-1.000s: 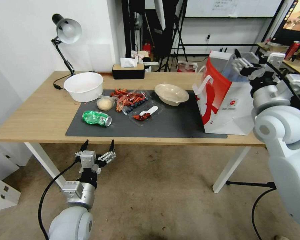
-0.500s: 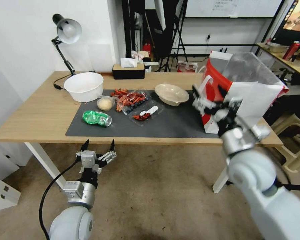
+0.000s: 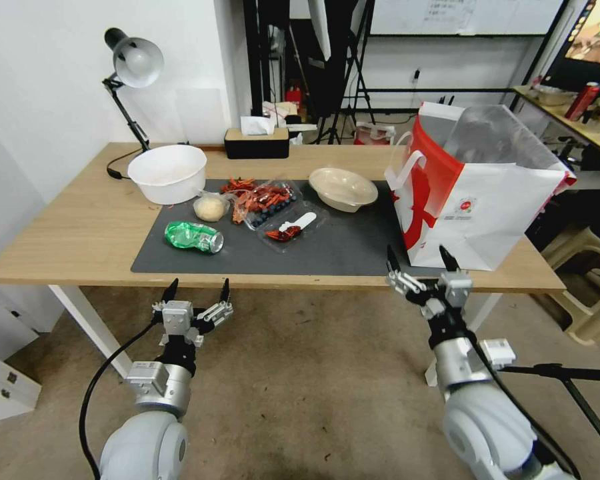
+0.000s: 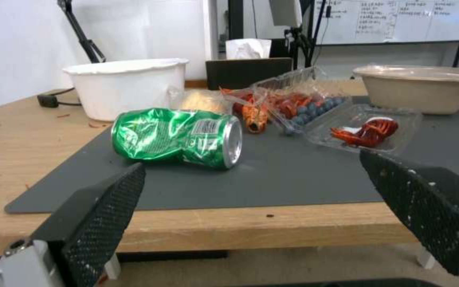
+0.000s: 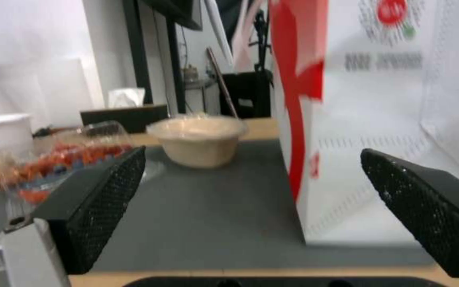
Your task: Pick up the trash from the table and place it into the takeout bag.
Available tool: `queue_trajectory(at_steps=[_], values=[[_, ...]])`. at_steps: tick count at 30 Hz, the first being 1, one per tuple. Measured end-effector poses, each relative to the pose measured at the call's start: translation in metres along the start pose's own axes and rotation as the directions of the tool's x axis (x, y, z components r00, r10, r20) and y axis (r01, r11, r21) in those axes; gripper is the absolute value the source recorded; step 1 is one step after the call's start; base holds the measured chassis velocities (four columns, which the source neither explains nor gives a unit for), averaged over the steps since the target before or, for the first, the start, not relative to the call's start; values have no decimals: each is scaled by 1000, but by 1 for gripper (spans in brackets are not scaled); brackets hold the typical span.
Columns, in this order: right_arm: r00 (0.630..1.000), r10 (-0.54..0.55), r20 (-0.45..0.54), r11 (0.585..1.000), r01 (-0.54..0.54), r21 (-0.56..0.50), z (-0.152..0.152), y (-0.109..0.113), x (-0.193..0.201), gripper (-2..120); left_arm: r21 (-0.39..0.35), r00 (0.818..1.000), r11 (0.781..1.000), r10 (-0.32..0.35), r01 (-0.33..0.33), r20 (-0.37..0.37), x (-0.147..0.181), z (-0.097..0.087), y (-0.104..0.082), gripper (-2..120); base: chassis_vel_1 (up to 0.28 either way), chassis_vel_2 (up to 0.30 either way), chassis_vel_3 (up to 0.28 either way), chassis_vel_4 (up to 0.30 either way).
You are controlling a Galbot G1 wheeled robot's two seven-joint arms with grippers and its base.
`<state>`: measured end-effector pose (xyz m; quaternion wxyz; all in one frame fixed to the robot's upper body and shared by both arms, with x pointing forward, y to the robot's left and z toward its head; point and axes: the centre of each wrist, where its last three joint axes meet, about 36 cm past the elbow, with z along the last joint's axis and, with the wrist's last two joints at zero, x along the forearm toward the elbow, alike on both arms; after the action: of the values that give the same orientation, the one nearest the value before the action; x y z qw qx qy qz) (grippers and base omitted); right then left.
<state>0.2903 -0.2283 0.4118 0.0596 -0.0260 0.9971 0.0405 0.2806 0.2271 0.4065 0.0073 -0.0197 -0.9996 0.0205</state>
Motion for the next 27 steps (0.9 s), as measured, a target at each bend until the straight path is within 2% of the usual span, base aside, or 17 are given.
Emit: queue_trajectory(at_steps=[5, 17, 19, 24, 27], values=[[1000, 18, -20, 1000, -18, -6, 11, 2, 11, 100, -1, 1000, 1000, -1, 1, 5, 0, 0, 0, 100, 0, 0, 0, 0], [999, 18, -37, 1000, -18, -22, 17, 13, 5, 100, -5, 1000, 1000, -11, 12, 9, 3, 0, 2, 100, 0, 0, 0, 0], [998, 15, -55, 996, -19, -86, 6, 31, -12, 100, -8, 1000, 1000, -14, 15, 12, 4, -2, 3, 100, 0, 0, 0, 0], [997, 14, -74, 990, -24, -137, -3, 41, -31, 100, -9, 1000, 1000, -17, 17, 14, 5, -2, 3, 100, 0, 0, 0, 0], [993, 14, -119, 981, -36, -188, -11, 48, -54, 100, -11, 1000, 1000, -19, 19, 14, 7, -2, 4, 100, 0, 0, 0, 0]])
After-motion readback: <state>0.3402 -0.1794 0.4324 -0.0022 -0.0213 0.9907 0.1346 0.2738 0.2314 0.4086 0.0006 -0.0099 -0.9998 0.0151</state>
